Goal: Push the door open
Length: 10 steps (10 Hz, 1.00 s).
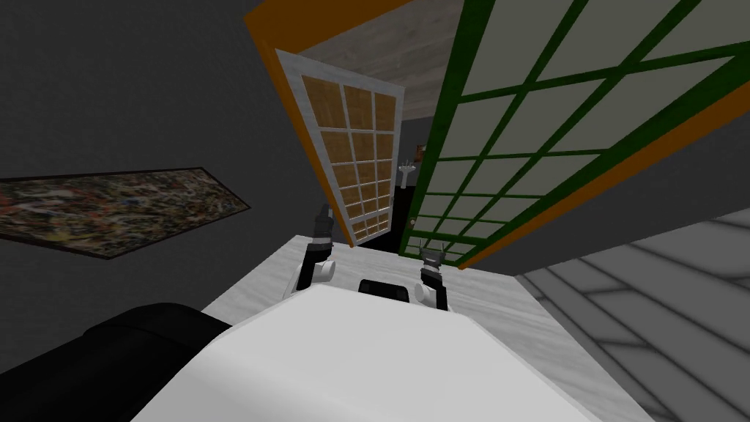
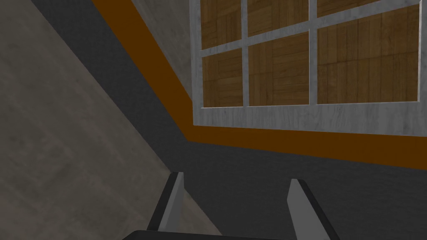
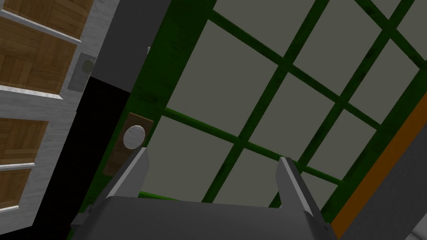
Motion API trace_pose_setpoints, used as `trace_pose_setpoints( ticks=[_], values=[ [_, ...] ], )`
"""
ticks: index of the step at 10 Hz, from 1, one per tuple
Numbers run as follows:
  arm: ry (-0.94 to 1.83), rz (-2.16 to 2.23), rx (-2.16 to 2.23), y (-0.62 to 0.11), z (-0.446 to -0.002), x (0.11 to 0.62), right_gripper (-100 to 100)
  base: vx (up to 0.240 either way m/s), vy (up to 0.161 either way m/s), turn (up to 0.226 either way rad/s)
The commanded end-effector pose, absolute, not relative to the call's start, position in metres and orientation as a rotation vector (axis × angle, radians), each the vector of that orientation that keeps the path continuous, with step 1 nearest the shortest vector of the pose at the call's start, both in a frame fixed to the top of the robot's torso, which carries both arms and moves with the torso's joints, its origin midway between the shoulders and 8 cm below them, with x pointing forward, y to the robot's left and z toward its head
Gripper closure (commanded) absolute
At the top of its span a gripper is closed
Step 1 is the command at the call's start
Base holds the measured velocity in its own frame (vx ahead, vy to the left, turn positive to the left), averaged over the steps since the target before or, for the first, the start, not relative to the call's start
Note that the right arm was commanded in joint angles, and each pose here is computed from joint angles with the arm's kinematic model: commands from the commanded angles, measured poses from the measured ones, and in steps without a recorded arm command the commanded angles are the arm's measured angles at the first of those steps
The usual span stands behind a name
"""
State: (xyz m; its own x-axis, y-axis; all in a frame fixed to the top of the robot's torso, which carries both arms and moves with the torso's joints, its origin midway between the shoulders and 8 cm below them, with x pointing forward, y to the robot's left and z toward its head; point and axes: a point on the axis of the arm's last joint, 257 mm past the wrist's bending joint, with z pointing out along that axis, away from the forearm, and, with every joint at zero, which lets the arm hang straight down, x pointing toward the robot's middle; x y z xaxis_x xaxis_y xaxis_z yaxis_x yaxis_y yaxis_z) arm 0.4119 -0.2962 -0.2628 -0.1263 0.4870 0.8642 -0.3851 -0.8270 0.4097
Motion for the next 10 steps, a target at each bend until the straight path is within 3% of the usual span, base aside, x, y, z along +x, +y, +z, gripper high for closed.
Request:
trace_pose_setpoints(
  ticks=[1, 10],
  values=[
    [0.074, 2.008, 1.624, -0.294, -0.275, 0.411, -100, 0.061, -0.073, 0.191],
    [-0.135, 2.027, 1.817, -0.282, -0.336, 0.404, -100, 0.055, -0.084, 0.161]
  ],
)
